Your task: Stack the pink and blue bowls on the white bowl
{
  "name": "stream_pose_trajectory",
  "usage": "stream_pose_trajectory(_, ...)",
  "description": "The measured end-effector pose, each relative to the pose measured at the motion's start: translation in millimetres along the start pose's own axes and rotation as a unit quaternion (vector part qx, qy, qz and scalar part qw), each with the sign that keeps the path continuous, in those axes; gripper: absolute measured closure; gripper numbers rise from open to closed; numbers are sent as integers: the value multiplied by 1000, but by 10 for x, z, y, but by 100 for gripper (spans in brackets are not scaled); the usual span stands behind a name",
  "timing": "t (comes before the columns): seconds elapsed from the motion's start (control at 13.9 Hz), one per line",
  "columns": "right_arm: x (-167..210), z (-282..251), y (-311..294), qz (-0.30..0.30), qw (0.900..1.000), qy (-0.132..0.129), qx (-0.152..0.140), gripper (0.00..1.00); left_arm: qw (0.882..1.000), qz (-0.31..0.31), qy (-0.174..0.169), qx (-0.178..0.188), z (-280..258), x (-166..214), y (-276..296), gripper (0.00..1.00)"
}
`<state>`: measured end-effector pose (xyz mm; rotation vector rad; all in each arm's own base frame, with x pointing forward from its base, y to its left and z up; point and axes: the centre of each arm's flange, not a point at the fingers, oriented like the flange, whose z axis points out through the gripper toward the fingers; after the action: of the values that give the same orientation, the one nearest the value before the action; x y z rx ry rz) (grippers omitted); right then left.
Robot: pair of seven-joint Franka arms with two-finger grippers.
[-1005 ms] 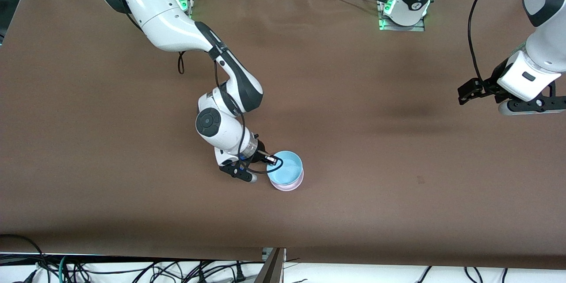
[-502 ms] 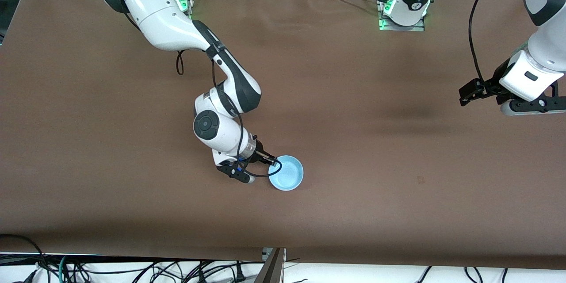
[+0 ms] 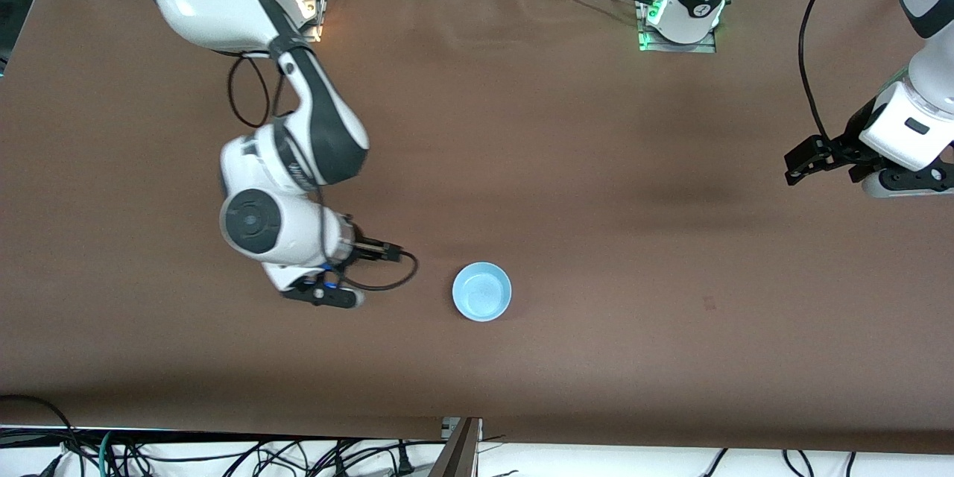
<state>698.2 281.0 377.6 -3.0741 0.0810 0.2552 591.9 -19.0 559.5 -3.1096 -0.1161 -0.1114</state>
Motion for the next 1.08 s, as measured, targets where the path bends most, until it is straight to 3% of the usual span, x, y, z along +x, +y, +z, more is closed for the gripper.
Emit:
stream_pose_trajectory(0.14,-37,-324,484,-59,997,-24,-33,0,1000,0,0,0,6,13,1,0)
stream_pose_trajectory(0.36,-153,-905,1123,-92,994,-33,-45,0,1000,12,0,0,14,24,-2,0)
stream_pose_trajectory(0.57,-454,-1426,1710,-73,996,-28,-32,0,1000,28,9,-2,-45,120,-5,0)
stream_pose_trajectory(0.72,-757,-1726,2011,-61,997,-23,-44,0,999,33,14,-3,-76,188,-8,0)
stream_pose_trajectory(1.08,-1305,-2349,2588,-25,998,18,-48,0,999,34,15,-4,-69,244,-7,0)
